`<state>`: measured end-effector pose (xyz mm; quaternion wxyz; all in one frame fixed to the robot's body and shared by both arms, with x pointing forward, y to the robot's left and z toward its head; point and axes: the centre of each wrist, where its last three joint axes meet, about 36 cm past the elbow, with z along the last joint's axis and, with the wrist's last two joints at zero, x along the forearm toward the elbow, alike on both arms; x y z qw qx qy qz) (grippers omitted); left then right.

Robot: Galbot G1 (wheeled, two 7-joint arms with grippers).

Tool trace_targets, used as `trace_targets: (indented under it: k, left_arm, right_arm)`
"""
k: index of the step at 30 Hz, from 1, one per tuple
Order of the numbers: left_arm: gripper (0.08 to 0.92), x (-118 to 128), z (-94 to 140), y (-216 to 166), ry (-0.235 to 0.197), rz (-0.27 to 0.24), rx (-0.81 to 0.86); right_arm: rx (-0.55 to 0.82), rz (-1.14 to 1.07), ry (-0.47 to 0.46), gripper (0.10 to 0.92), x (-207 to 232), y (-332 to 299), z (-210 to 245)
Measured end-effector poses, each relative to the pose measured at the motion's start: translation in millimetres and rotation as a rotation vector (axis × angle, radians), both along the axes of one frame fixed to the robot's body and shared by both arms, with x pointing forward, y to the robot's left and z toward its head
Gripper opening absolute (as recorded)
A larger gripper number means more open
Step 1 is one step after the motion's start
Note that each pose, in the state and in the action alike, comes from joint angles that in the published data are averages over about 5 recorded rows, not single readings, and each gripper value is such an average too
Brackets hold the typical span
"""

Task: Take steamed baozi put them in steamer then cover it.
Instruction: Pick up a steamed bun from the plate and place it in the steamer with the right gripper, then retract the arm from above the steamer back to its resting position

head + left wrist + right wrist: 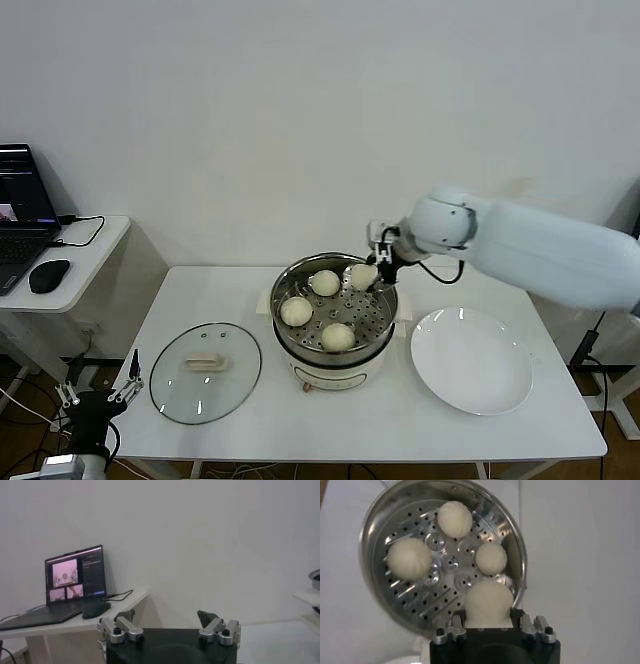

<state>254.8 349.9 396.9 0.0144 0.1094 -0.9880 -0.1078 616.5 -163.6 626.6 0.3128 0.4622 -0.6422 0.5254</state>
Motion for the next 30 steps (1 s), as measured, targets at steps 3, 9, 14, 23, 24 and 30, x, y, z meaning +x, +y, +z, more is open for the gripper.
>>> trace_targets:
  k: [3, 9, 14, 23, 24, 30]
  left_arm:
    - [0.823, 0, 0, 1, 0.001, 0.002, 0.001]
    - [0.823, 1, -1, 0, 0.0, 0.004, -0.003]
    - [0.823, 1, -2, 1, 0.001, 0.005, -0.002]
    - [0.823, 3, -2, 2, -0.001, 0.007, 0.0]
    - [0.823, 3, -2, 2, -0.001, 0.007, -0.001]
    - [0.823, 3, -3, 2, 0.0, 0.008, -0.003]
  right_arm:
    - [-0.008, -0.016, 0.019, 0.553, 2, 8, -15]
    - [-0.025, -0.043, 0.045, 0.551, 5, 17, -39]
    - [-0.028, -0.063, 0.058, 0.564, 6, 18, -52]
    - [0.021, -0.085, 0.054, 0.777, 5, 14, -35]
    - [0.031, -0.087, 0.05, 0.797, 4, 12, -30]
    - [0.112, -0.093, 0.01, 0.822, -7, 1, -6]
